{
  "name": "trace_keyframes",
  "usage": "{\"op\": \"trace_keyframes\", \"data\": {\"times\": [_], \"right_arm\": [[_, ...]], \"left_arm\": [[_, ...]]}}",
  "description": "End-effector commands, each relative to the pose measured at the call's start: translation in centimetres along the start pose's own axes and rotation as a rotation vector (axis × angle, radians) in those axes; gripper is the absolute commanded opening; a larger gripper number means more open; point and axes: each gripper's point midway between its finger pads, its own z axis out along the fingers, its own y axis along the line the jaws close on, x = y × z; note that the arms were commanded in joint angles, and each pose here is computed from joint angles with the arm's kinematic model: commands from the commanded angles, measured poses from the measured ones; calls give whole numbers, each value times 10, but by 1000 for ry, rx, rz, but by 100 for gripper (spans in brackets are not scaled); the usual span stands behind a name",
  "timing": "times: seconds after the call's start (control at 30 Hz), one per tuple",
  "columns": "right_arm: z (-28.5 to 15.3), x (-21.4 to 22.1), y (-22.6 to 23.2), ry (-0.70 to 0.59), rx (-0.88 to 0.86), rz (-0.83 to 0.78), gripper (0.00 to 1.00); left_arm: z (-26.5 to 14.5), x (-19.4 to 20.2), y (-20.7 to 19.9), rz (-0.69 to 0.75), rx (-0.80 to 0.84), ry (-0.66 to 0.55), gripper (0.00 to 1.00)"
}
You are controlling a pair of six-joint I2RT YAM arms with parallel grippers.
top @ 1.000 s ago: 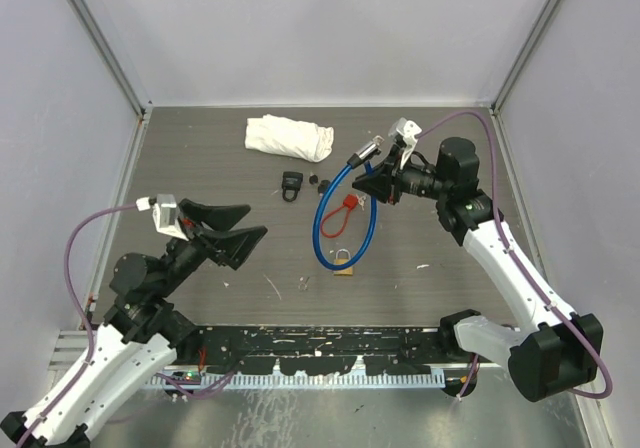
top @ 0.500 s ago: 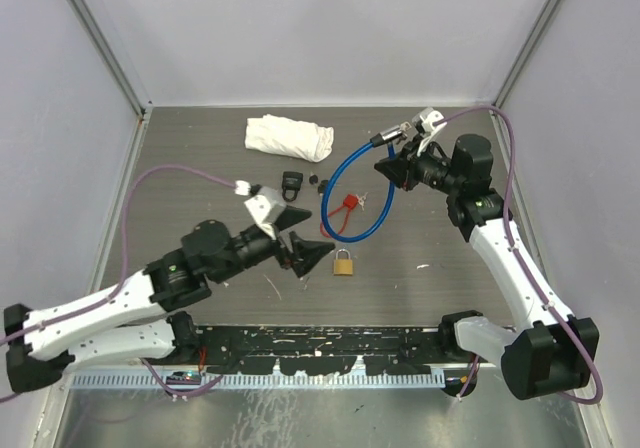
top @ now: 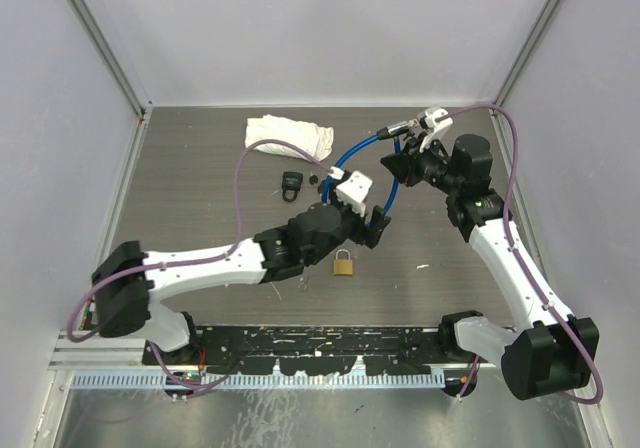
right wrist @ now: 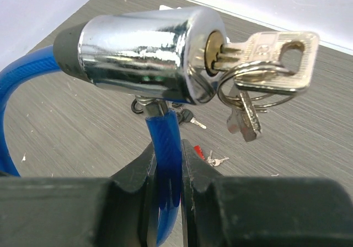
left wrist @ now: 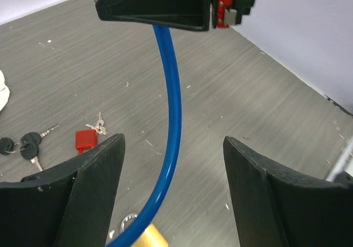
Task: Lock with the key
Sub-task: Lock the lock.
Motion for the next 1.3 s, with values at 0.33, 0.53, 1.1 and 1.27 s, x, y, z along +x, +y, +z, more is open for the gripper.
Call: {"op": "trace_keyframes", "data": {"times": [0.33,0.53,1.1,1.27], "right_arm": [[2,-32,-1,-111,50,-17,1],[3,-31,2,-107,41,1,1],[-7,-36,45,-78,-193,-43,35],[-13,-35,53,-53,-248,-99,45]], "left_arm": [[82,-36,1,-28,-233,-182,64],[94,-36,7,8,-285,-199,42],[65,-58,21,106,-185,-360,0],[53,-67,25,117,-163,-395,0]]}}
